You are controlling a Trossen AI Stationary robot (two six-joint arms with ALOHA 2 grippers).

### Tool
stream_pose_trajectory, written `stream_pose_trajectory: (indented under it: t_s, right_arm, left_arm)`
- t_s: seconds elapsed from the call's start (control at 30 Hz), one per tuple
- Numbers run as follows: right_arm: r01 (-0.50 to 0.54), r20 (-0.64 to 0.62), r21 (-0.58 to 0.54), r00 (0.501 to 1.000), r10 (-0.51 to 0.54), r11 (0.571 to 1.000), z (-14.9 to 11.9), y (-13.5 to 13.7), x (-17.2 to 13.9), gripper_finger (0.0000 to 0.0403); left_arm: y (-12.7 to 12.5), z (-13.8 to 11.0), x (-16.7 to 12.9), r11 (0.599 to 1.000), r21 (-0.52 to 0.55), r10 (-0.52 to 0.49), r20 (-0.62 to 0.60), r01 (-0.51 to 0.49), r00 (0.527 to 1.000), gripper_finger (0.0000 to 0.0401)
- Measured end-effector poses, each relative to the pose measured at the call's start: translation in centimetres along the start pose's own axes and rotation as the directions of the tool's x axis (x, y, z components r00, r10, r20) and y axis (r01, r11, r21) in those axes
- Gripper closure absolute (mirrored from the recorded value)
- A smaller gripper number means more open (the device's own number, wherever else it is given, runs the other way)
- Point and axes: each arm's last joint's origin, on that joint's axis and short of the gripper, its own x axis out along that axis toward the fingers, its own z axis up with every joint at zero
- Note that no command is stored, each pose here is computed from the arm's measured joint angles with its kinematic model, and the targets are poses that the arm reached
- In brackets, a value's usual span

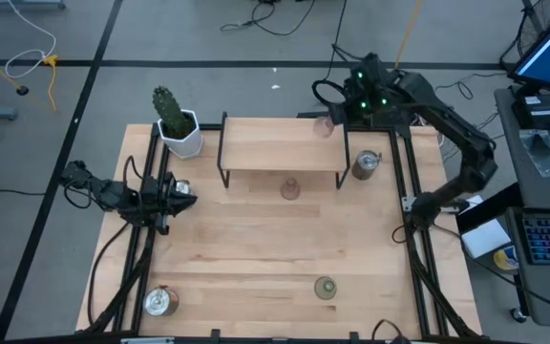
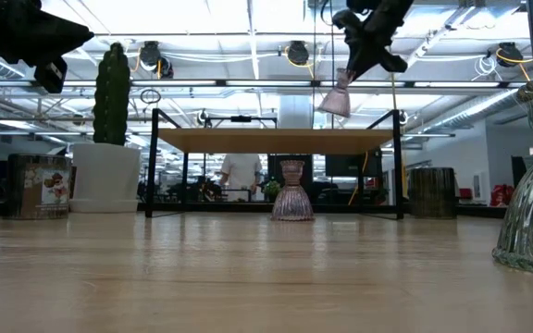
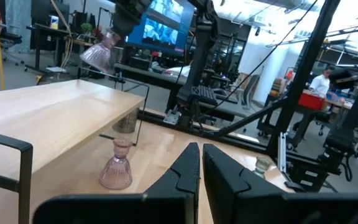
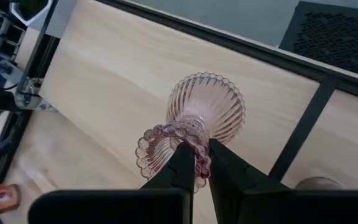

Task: Pick & Place candle stick holders
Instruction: Put the right pink scented candle on the shelf

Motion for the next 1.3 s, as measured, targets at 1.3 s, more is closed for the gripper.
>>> stream_pose_trajectory:
  t_s: [1.3]
  right_arm:
    - [0.091, -0.231, 0.036, 0.97, -0.08, 0.995, 3.7, -2.5, 3.7, 0.0387]
  left_arm:
    - [0.0, 0.0, 0.0, 1.0, 0.002, -0.001, 0.001, 0.001, 1.0, 0.038]
